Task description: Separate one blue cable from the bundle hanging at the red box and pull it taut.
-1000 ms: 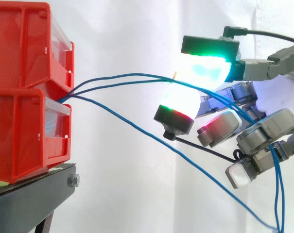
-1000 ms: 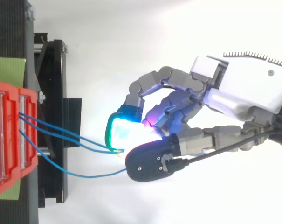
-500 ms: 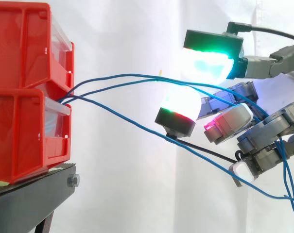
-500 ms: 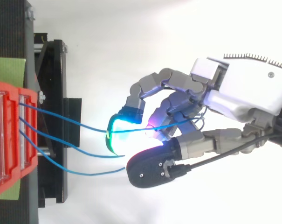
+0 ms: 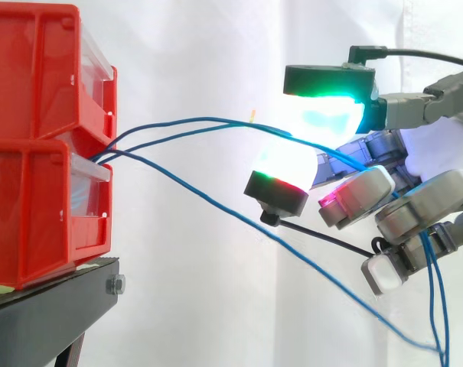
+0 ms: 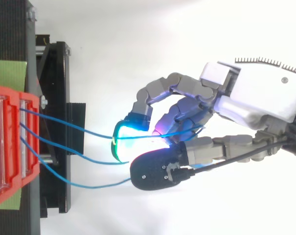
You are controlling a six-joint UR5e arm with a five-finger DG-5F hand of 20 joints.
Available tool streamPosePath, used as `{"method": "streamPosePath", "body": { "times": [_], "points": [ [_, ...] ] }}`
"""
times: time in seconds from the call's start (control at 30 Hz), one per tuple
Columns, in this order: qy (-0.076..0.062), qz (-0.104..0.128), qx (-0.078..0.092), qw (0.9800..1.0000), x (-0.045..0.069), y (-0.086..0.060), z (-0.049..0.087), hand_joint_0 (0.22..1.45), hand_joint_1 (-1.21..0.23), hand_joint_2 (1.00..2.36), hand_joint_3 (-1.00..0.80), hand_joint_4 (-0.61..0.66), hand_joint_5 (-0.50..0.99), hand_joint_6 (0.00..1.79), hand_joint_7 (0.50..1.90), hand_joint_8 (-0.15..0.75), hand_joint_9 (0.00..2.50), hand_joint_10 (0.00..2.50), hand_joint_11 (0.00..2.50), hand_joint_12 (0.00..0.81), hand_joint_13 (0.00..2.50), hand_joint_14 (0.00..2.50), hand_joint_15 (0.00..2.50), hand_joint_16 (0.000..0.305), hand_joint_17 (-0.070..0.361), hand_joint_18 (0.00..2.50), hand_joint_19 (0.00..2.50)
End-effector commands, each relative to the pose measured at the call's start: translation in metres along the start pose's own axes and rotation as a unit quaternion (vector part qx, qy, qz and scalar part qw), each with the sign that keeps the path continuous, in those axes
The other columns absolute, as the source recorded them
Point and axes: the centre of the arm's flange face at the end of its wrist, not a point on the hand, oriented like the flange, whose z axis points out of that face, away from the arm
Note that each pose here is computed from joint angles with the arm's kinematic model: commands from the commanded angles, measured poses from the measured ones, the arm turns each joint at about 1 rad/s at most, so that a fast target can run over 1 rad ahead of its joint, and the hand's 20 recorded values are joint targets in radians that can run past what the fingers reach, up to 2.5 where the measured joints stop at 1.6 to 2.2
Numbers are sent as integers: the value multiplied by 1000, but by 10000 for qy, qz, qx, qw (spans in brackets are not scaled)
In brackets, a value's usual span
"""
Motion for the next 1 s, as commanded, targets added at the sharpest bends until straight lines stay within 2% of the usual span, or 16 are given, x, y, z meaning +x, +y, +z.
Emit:
{"method": "streamPosePath", "body": {
  "times": [0.0,0.07,0.23,0.3,0.33,0.37,0.43,0.5,0.7,0.83,0.97],
  "points": [
    [6,-4,1,10000,1,0,0,726,-789,1010,-395,-3,-256,897,886,216,813,338,1557,306,1208,46,1652,48,108,723,730],
    [-9,-4,-1,10000,1,0,0,743,-836,1000,-500,-7,-253,897,903,218,818,264,1580,311,1180,4,1631,48,108,716,710],
    [-9,4,-1,10000,1,0,0,752,-906,1000,-500,-32,-248,896,915,215,844,85,1603,330,1065,15,1484,48,108,693,664],
    [-8,1,-7,10000,1,1,0,696,-927,1000,-500,-44,-247,894,927,210,846,0,1637,346,977,22,1328,48,107,669,665],
    [-9,-4,-1,10000,1,0,0,690,-925,1000,-500,-48,-247,894,930,213,844,0,1635,345,975,23,1314,48,107,665,667],
    [-9,4,-1,10000,1,0,0,633,-922,1000,-500,-45,-248,893,935,211,843,0,1633,348,966,23,1306,47,107,656,675],
    [-9,12,-1,10000,1,0,0,563,-884,1000,-500,-40,-247,894,914,226,843,1,1631,357,964,23,1288,49,110,651,691],
    [-9,19,-1,10000,1,0,0,510,-746,1000,-500,-2,-241,889,884,254,879,2,1579,377,973,21,1273,52,116,655,702],
    [-16,21,-1,10000,0,0,0,548,-513,1000,-500,12,-231,874,904,245,940,3,1582,365,983,22,1259,49,111,647,731],
    [-9,19,-1,10000,1,0,0,607,-475,1000,-500,4,-227,869,946,229,949,5,1590,347,976,22,1255,47,106,639,739],
    [-16,21,-1,10000,0,0,0,619,-501,1006,-445,26,-232,882,939,230,950,5,1601,350,974,22,1252,48,108,640,741]
  ]
}}
